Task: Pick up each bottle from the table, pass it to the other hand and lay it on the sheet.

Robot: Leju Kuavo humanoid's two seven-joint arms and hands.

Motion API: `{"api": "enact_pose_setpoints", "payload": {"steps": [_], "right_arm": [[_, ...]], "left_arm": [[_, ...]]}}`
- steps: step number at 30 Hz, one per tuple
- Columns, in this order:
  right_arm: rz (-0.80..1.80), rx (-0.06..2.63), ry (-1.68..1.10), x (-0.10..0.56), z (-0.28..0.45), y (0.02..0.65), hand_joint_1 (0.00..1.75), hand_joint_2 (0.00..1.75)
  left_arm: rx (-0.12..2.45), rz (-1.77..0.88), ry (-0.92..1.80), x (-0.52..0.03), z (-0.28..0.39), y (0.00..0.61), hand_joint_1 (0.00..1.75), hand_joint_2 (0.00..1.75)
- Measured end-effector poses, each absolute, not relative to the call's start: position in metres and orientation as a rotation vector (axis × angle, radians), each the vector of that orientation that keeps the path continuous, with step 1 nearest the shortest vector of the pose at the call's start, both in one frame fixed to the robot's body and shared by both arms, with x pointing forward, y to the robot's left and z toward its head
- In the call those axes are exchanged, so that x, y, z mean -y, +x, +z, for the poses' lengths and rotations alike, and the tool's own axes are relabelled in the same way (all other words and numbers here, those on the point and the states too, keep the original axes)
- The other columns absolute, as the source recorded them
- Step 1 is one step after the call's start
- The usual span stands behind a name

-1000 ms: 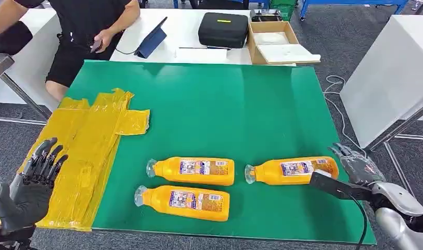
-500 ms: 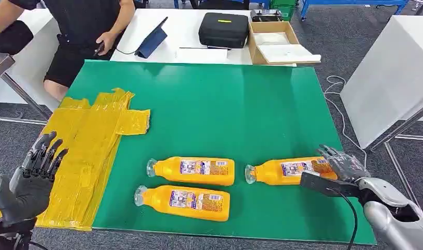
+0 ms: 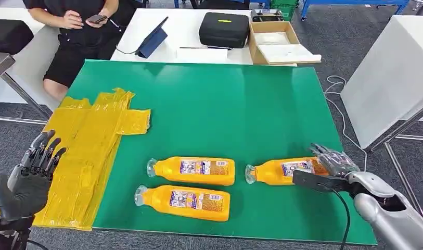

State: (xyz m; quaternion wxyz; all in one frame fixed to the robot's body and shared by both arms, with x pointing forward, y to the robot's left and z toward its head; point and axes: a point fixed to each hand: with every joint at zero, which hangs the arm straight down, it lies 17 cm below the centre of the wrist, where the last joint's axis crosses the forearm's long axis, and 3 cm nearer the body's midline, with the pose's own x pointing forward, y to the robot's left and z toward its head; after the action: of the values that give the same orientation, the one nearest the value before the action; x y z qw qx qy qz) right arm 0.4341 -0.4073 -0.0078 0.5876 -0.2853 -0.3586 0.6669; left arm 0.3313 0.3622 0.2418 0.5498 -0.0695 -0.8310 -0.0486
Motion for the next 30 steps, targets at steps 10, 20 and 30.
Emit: {"api": "enact_pose_setpoints", "payload": {"steps": [10,20,30], "right_arm": [[1.583,0.768,-0.645,0.412,-0.032,0.425,0.0,1.75],[1.573,0.731,-0.637,0.416,-0.041,0.427,0.0,1.75],[1.559,0.706,-0.618,0.419,-0.047,0.426,1.75,1.75]], "left_arm": [[1.965,-0.112,-0.159,-0.367,0.242,0.33,0.0,0.0],[1.96,-0.064,-0.163,-0.377,0.245,0.34,0.0,0.0],[1.968,-0.065,-0.174,-0.373,0.249,0.348,0.0,0.0]]}}
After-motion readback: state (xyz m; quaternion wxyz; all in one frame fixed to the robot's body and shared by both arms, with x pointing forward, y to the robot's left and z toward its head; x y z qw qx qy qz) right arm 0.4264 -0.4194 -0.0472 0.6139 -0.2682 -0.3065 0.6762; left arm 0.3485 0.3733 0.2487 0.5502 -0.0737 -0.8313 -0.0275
